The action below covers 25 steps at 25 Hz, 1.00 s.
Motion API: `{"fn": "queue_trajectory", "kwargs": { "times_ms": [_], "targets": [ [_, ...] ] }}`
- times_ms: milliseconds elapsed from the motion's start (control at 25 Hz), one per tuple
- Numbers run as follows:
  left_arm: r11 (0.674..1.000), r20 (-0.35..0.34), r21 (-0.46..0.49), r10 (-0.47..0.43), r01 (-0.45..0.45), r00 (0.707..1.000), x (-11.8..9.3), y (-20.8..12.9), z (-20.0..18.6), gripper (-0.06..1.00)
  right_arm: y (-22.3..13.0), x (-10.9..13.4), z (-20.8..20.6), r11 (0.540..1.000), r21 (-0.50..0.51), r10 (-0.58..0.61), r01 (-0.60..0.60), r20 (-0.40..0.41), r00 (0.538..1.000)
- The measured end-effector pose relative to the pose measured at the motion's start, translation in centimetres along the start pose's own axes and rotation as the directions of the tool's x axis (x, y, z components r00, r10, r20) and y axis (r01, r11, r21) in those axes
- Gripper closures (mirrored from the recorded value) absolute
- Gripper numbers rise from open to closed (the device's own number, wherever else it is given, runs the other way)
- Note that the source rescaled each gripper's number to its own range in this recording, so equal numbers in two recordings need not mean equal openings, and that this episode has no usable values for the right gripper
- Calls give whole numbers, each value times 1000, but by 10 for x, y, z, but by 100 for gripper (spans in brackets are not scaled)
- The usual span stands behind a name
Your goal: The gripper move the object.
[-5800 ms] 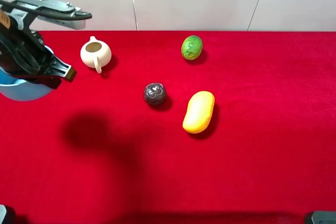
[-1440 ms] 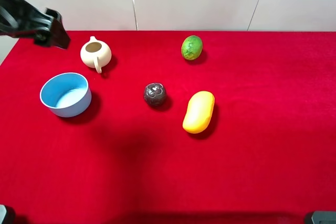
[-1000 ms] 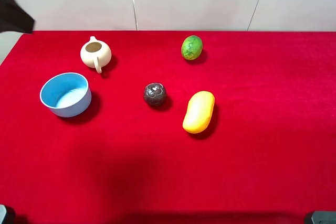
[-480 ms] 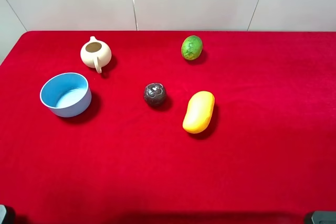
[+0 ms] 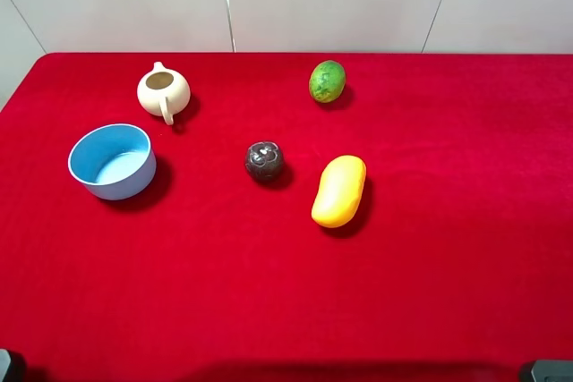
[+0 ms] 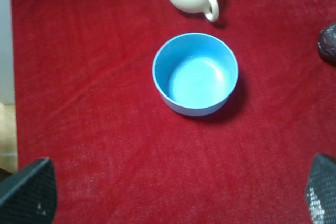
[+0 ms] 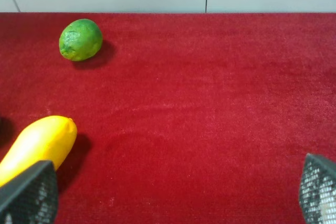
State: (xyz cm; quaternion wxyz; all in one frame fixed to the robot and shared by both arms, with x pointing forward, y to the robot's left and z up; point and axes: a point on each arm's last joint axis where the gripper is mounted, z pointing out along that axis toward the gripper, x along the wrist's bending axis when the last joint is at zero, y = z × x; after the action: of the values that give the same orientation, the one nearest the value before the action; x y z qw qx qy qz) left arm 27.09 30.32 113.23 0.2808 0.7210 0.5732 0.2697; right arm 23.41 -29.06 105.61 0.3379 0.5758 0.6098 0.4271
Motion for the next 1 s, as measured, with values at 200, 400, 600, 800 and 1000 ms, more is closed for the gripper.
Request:
{"fn": "queue_trajectory", "kwargs": {
  "times_ms": [200, 400, 600, 800, 1000],
  "targets": [
    [1000, -35, -3, -14, 14, 999, -2, -21, 2, -2, 0, 0, 0, 1000, 0, 0, 0, 0, 1000],
    [998, -88, -32, -47, 45, 995, -6, -46, 6, -2, 0, 0, 0, 1000, 0, 0, 0, 0, 1000],
    [991, -153, -108, -98, 82, 983, -9, -66, 9, -2, 0, 0, 0, 1000, 0, 0, 0, 0, 1000],
    [983, -159, -157, -119, 94, 980, -13, -83, 19, -2, 0, 0, 0, 1000, 0, 0, 0, 0, 1000],
    [978, -121, -178, -127, 104, 984, -17, -92, 32, -2, 0, 0, 0, 1000, 0, 0, 0, -1, 1000]
  ]
}}
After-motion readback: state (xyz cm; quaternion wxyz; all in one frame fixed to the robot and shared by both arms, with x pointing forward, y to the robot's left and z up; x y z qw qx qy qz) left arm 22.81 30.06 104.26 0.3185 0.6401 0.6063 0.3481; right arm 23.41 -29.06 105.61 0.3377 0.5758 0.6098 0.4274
